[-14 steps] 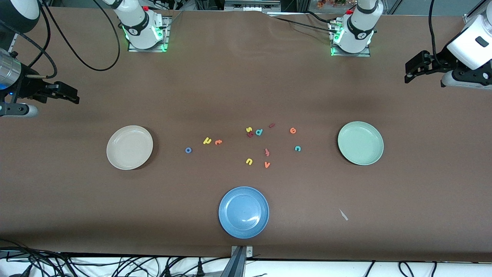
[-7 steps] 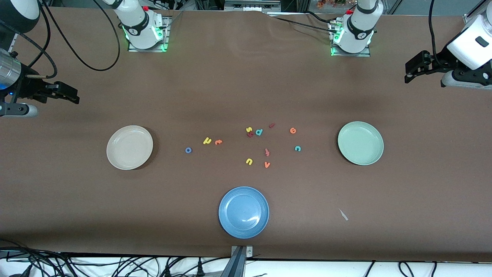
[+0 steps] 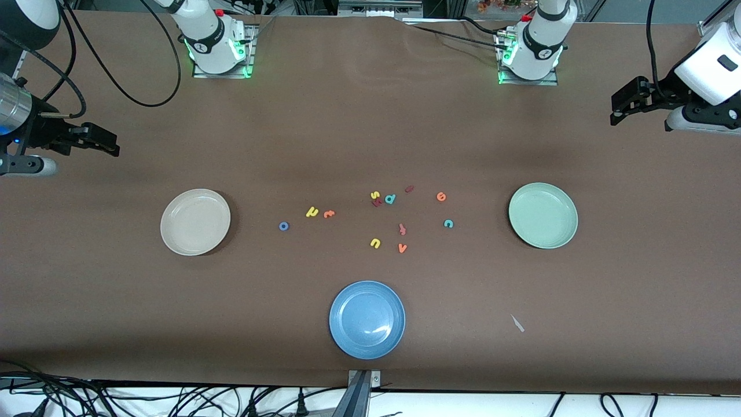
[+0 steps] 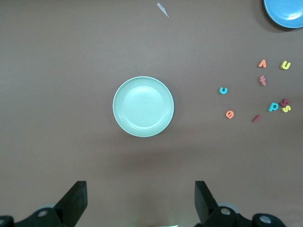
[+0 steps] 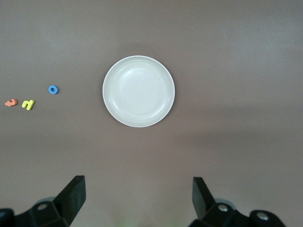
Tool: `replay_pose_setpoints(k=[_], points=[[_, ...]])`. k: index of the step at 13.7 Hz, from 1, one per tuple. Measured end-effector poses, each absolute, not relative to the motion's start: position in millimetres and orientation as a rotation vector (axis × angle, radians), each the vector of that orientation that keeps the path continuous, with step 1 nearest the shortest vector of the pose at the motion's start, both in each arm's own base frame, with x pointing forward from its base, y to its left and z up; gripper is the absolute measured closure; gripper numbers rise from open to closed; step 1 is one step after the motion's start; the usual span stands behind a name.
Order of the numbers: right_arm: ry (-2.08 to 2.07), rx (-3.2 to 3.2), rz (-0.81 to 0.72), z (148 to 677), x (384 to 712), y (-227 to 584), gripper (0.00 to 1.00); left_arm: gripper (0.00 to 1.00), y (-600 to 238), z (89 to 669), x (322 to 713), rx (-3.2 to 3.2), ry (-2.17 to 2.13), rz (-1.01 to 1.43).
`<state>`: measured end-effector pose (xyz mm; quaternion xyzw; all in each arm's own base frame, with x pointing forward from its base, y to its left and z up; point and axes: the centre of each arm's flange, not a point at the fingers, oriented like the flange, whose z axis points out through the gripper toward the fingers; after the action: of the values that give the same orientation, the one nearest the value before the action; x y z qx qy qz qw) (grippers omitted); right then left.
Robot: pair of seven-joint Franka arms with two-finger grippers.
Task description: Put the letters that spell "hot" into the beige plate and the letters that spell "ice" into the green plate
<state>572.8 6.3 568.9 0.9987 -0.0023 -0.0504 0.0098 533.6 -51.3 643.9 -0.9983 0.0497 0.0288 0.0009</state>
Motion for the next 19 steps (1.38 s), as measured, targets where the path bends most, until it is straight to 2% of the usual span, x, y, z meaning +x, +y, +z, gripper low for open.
replay_pose_setpoints(k=[19], points=[[-0.007, 3.118, -0.158, 569, 573, 6, 0.00, 0.00, -64, 644, 528, -3.128, 0.195, 0.128]])
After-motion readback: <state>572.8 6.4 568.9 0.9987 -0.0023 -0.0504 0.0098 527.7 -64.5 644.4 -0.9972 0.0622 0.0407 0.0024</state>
